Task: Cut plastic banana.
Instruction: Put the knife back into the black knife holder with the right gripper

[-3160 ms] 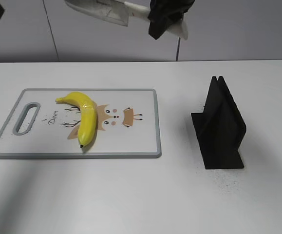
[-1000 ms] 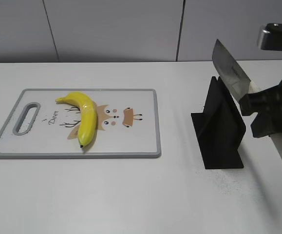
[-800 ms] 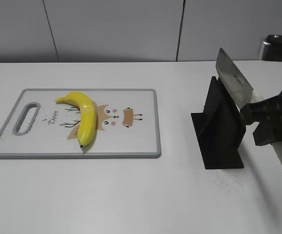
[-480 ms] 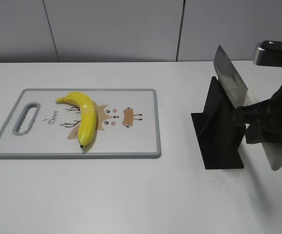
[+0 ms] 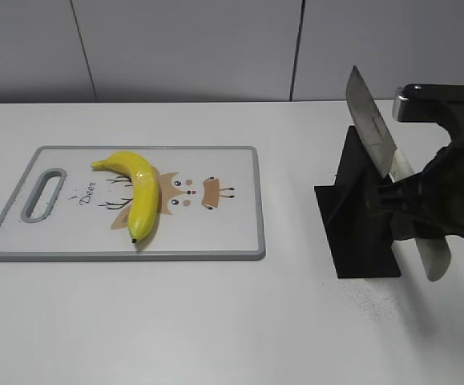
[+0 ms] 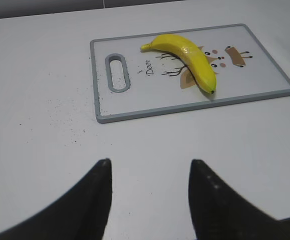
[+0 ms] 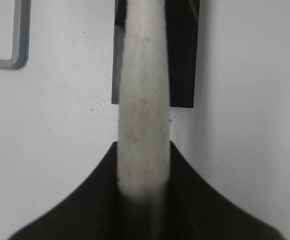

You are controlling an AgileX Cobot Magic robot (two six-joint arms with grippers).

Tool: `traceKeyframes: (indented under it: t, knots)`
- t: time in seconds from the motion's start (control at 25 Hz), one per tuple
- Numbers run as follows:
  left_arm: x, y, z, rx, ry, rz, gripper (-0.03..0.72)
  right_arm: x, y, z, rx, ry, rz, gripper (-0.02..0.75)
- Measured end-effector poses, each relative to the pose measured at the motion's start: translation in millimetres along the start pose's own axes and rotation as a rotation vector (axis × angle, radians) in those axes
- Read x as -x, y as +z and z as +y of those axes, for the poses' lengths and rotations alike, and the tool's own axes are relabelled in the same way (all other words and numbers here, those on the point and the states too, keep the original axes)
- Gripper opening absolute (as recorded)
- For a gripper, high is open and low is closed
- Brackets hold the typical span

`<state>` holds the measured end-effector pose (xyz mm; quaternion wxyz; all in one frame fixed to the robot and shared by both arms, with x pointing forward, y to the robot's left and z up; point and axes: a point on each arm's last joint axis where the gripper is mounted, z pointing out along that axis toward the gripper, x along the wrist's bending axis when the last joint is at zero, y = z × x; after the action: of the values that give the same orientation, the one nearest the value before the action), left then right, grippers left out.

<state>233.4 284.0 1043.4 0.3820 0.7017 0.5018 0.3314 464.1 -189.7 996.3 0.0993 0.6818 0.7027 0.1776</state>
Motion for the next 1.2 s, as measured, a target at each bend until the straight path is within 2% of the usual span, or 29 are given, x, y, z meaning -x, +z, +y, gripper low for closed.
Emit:
traceKeyframes:
  t: [0.56, 0.92, 1.2]
  knots:
    - [0.0, 0.0, 0.0, 0.000, 0.000, 0.000, 0.485, 1.0, -20.0, 1.2, 0.075, 0.031, 0.036, 0.160]
    - [0.0, 0.0, 0.0, 0.000, 0.000, 0.000, 0.485, 2.8, -0.2, 3.0, 0.034, 0.006, -0.030, 0.161]
    - [0.0, 0.0, 0.0, 0.000, 0.000, 0.000, 0.477, 1.6, 8.2, 4.7, 0.029, 0.001, -0.035, 0.161]
